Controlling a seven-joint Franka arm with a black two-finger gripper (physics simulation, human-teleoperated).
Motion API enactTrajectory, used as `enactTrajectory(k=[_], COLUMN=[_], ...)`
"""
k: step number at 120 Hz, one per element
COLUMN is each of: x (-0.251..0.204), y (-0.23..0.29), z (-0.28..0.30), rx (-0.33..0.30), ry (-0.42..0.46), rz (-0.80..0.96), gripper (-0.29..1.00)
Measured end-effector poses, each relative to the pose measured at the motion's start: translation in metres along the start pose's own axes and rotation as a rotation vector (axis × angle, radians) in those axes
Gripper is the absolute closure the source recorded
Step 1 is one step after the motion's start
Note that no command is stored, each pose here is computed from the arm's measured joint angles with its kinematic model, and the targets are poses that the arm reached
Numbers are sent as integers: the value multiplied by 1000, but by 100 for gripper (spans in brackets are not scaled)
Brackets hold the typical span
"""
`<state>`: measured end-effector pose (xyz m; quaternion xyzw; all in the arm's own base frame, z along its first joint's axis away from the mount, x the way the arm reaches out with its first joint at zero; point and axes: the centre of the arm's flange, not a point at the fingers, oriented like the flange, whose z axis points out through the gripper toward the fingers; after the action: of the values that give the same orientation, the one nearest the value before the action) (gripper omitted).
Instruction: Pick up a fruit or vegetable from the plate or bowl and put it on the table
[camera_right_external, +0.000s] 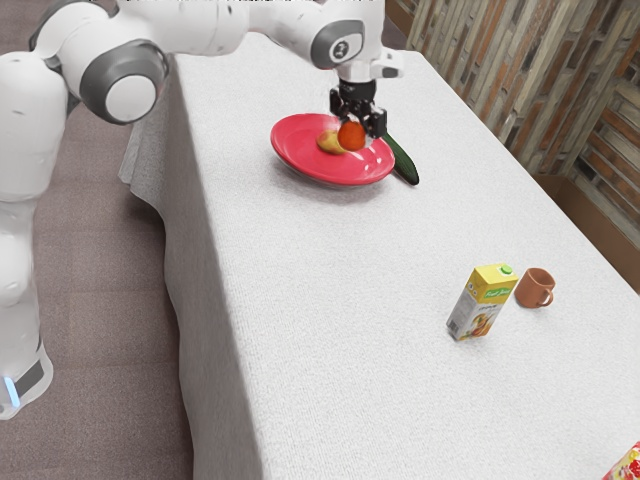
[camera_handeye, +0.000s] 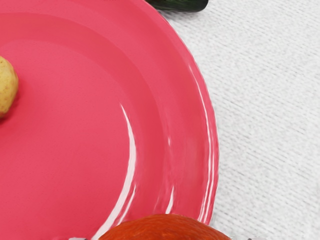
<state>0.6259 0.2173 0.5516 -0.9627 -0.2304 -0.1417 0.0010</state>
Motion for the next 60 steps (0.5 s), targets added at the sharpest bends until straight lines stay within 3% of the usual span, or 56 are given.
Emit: enactTrajectory(k=[41, 60], x=[-23, -27], y=[107, 117], z=[5, 5], rx=[-32, -39], ry=[-21, -25], rz=[164, 182], gripper=[35, 11])
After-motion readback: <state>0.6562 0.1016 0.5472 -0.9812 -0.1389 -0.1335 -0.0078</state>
